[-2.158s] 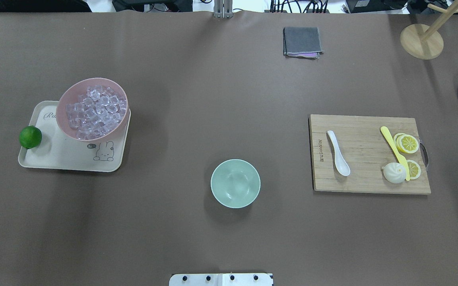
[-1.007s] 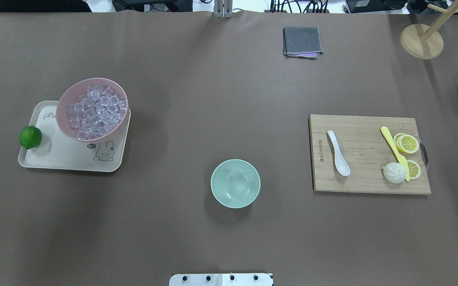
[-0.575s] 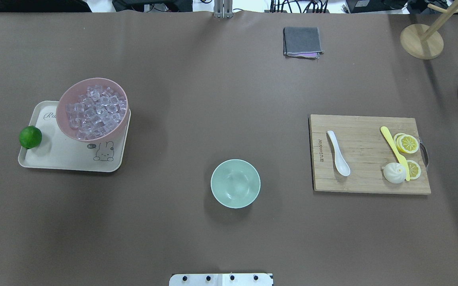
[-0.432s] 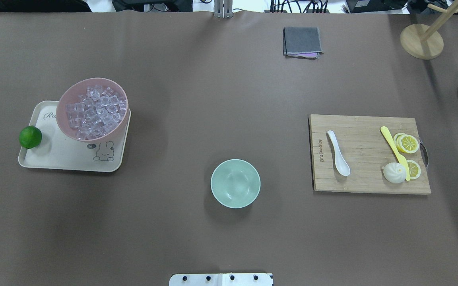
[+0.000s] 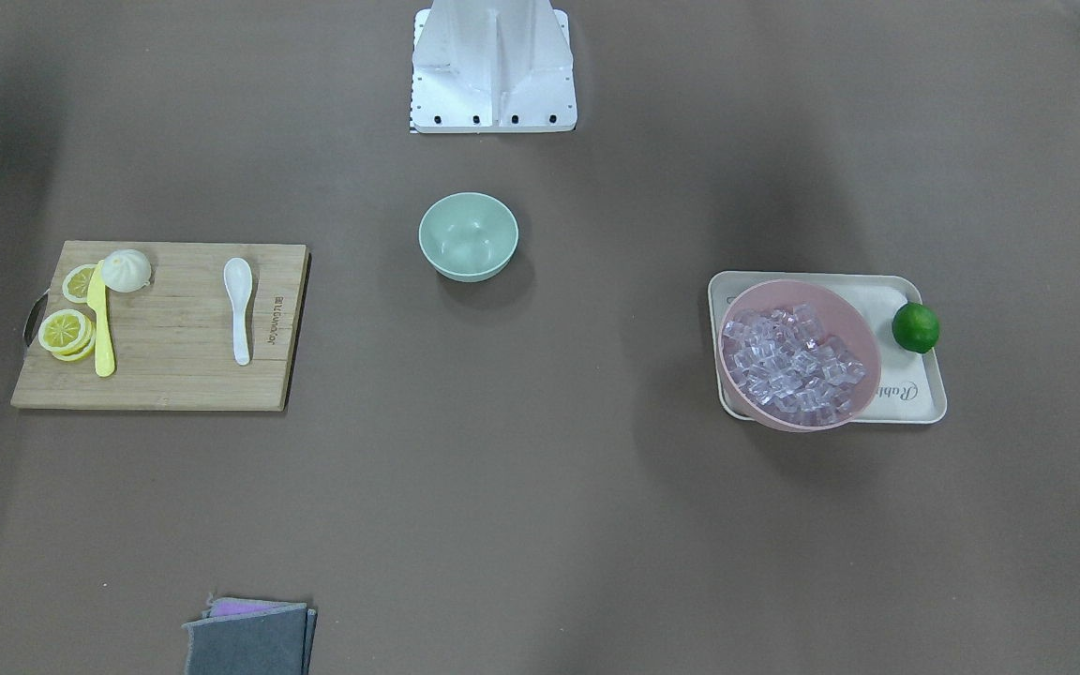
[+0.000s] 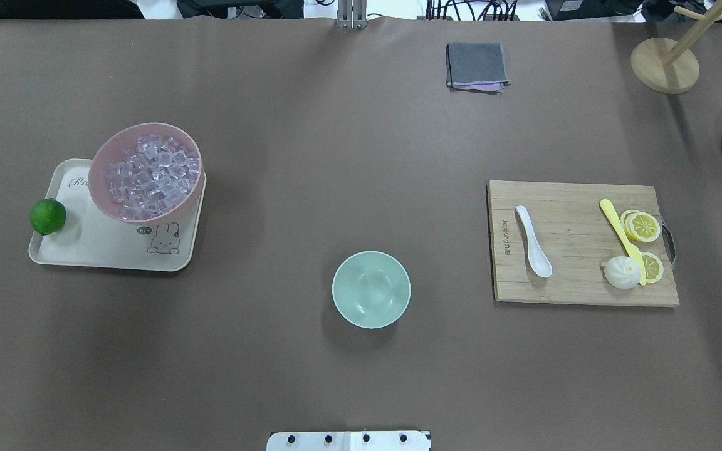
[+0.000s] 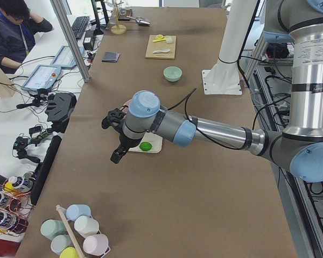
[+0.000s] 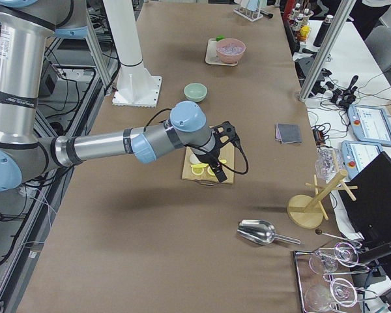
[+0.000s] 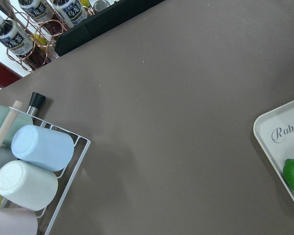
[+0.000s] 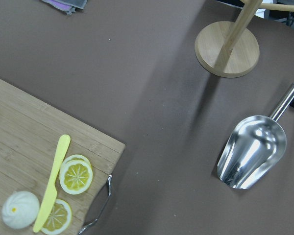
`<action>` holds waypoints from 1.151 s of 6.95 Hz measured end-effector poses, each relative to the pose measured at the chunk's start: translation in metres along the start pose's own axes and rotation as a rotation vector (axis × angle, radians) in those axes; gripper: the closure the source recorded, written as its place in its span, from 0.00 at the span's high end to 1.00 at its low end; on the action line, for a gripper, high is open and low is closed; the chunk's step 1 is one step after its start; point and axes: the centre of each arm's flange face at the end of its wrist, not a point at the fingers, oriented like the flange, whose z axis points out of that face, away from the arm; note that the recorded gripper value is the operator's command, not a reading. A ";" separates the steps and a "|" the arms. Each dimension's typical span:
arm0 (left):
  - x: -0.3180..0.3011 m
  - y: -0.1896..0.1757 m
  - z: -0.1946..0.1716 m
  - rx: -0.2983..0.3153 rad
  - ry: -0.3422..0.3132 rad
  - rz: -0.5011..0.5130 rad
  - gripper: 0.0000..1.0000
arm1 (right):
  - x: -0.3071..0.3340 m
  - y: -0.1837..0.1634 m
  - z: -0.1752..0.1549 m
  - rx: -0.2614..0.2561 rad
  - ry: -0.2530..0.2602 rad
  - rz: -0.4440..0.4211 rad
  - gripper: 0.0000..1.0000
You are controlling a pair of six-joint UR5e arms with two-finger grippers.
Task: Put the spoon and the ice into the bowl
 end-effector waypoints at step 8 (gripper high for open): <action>0.277 -0.131 0.148 0.040 0.175 -0.098 0.97 | -0.229 -0.053 0.107 0.048 -0.011 0.372 0.98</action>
